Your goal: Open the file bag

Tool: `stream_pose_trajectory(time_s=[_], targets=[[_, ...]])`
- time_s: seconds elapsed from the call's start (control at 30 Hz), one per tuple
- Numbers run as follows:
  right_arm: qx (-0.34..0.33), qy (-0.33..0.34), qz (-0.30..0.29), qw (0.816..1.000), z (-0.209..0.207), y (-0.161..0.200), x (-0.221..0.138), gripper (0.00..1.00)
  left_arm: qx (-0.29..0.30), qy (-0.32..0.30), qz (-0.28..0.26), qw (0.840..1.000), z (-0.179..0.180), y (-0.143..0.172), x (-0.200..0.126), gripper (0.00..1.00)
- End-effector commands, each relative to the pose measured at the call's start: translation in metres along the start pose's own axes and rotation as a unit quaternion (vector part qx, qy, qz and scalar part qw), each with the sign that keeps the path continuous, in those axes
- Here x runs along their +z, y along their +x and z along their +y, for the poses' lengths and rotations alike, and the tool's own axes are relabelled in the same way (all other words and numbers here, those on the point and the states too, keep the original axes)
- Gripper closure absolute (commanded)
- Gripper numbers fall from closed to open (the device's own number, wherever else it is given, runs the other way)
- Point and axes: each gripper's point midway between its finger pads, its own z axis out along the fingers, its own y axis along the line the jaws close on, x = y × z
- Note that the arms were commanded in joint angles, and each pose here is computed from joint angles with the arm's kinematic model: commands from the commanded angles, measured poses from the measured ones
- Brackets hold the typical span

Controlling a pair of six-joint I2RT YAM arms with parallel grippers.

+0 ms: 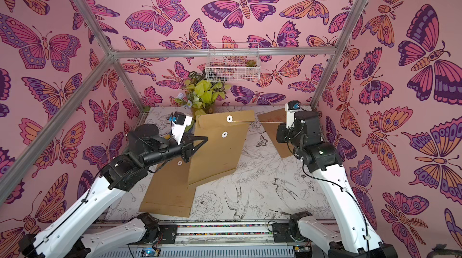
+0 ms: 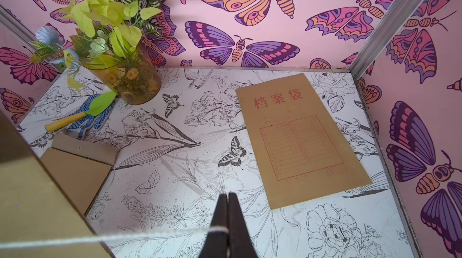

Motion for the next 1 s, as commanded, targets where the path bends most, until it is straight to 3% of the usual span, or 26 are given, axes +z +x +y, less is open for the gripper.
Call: stream_pose_trajectory(time_s=[0.0, 0.23, 0.57, 0.97], targets=[[-0.004, 0.000, 0.006, 1.000, -0.002, 0.003, 0.002, 1.00, 0.006, 0.005, -0.027, 1.000, -0.003, -0.011, -0.007, 1.00], [0.002, -0.005, 0.003, 1.000, -0.002, -0.001, 0.003, 1.00, 0.006, 0.011, -0.027, 1.000, -0.006, -0.009, -0.009, 1.00], [0.010, -0.028, -0.066, 0.997, 0.009, -0.052, -0.018, 1.00, -0.001, 0.037, 0.014, 0.999, -0.008, 0.009, 0.005, 1.00], [-0.002, -0.087, -0.098, 0.991, 0.035, -0.104, -0.018, 1.00, -0.009, 0.115, 0.061, 0.991, -0.027, 0.023, 0.021, 1.00]])
